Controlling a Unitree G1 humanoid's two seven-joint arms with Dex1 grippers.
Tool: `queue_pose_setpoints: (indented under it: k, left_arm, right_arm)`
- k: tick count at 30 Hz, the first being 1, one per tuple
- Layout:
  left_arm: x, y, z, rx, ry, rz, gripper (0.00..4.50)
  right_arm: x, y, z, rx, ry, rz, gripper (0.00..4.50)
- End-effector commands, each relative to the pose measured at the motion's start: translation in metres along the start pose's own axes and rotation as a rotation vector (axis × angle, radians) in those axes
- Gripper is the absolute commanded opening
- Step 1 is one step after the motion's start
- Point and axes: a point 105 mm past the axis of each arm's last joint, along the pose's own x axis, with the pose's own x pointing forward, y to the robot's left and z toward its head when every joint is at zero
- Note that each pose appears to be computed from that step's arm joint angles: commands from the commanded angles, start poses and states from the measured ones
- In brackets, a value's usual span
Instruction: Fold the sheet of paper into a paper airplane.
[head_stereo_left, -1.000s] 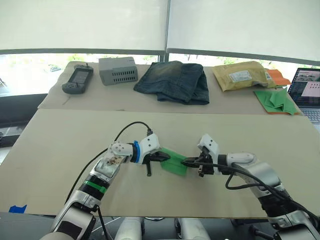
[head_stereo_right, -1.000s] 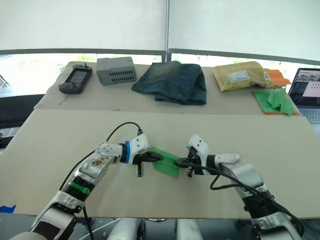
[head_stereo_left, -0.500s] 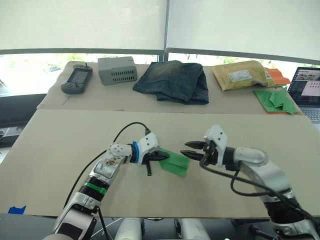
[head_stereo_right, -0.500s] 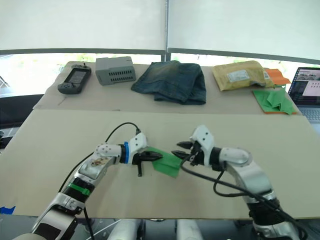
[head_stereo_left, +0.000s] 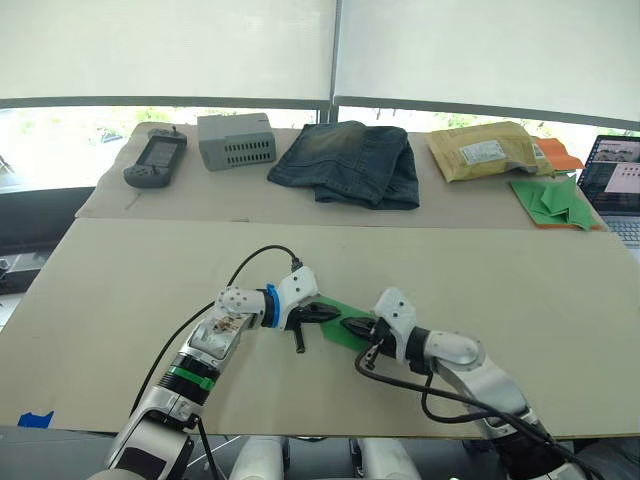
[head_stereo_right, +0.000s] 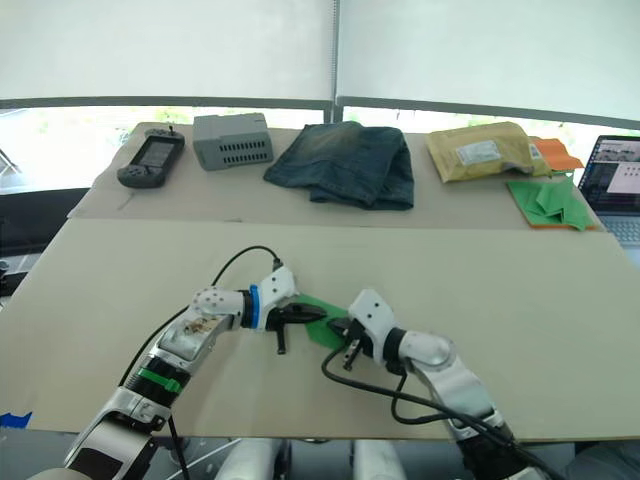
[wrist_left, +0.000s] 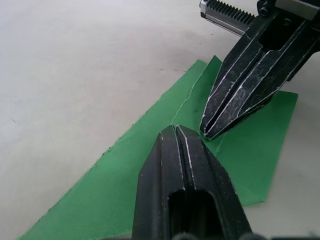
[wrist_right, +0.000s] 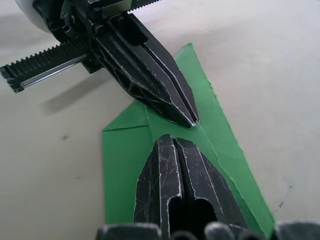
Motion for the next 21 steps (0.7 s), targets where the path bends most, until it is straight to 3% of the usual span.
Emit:
queue_pose_setpoints:
  k: [1, 6, 12, 18, 21]
  left_arm:
    - [0.002, -0.006, -0.021, -0.052, 0.072, -0.023, 0.00]
    - [0.002, -0.006, -0.021, -0.035, 0.071, -0.041, 0.00]
    - [0.006, -0.002, -0.017, -0.029, 0.056, -0.034, 0.00]
    - [0.005, -0.001, -0.017, -0.028, 0.051, -0.028, 0.00]
    - [0.005, -0.002, -0.017, -0.029, 0.050, -0.027, 0.00]
  right_arm:
    - [-0.013, -0.005, -0.026, 0.033, 0.081, -0.036, 0.04]
    - [-0.045, -0.019, -0.041, 0.100, 0.098, -0.108, 0.04]
    - [-0.066, -0.024, -0.037, 0.096, 0.045, -0.109, 0.04]
    - [-0.058, -0.030, 0.012, 0.046, -0.180, -0.117, 0.04]
    - [-0.039, -0.023, 0.023, 0.022, -0.198, -0.081, 0.04]
